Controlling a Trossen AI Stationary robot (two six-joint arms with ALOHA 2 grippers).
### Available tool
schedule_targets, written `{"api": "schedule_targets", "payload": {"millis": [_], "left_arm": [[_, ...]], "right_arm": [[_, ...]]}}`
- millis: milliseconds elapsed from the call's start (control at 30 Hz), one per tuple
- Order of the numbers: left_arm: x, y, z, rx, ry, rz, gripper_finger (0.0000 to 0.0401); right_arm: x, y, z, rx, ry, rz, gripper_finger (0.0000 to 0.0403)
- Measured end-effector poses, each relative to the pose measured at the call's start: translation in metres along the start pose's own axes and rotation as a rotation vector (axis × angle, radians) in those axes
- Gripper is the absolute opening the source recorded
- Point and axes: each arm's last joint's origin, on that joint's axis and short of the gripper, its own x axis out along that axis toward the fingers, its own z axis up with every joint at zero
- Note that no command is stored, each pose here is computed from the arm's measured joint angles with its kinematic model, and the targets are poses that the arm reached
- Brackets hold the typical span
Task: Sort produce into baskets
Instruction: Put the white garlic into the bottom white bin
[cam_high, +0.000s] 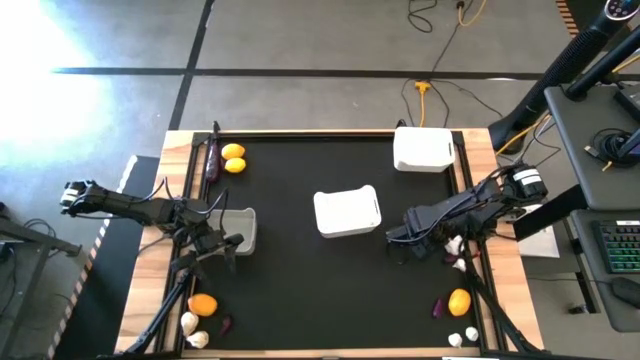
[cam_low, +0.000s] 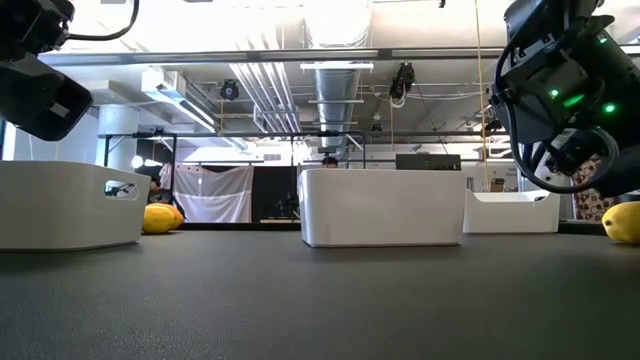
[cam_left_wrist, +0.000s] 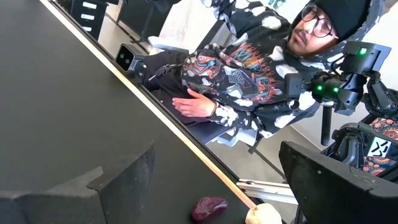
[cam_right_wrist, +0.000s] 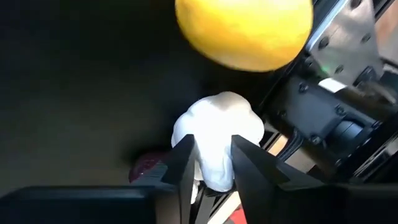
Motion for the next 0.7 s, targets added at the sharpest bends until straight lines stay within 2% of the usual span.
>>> {"api": "schedule_targets", "payload": {"millis": [200, 400, 533, 700], "left_arm": [[0.0, 0.0, 0.0, -0.001, 0.0, 0.0, 0.0327], [0.0, 0.0, 0.0, 0.0, 0.0, 0.0, 0.0327], [0.0, 0.0, 0.0, 0.0, 0.0, 0.0, 0.0327], [0.0, 0.0, 0.0, -0.001, 0.0, 0.0, 0.0327]], "right_arm": [[-0.008, 0.003, -0.001, -0.016, 0.01, 0.037, 0.0055], [-0.048, 0.015, -0.002, -0.048, -0.068, 0.172, 0.003], [-0.093, 0.021, -0.005, -0.05, -0.213, 0.301, 0.0027], [-0.154, 0.023, -0.008, -0.069, -0.538, 0.49, 0.0026]]}}
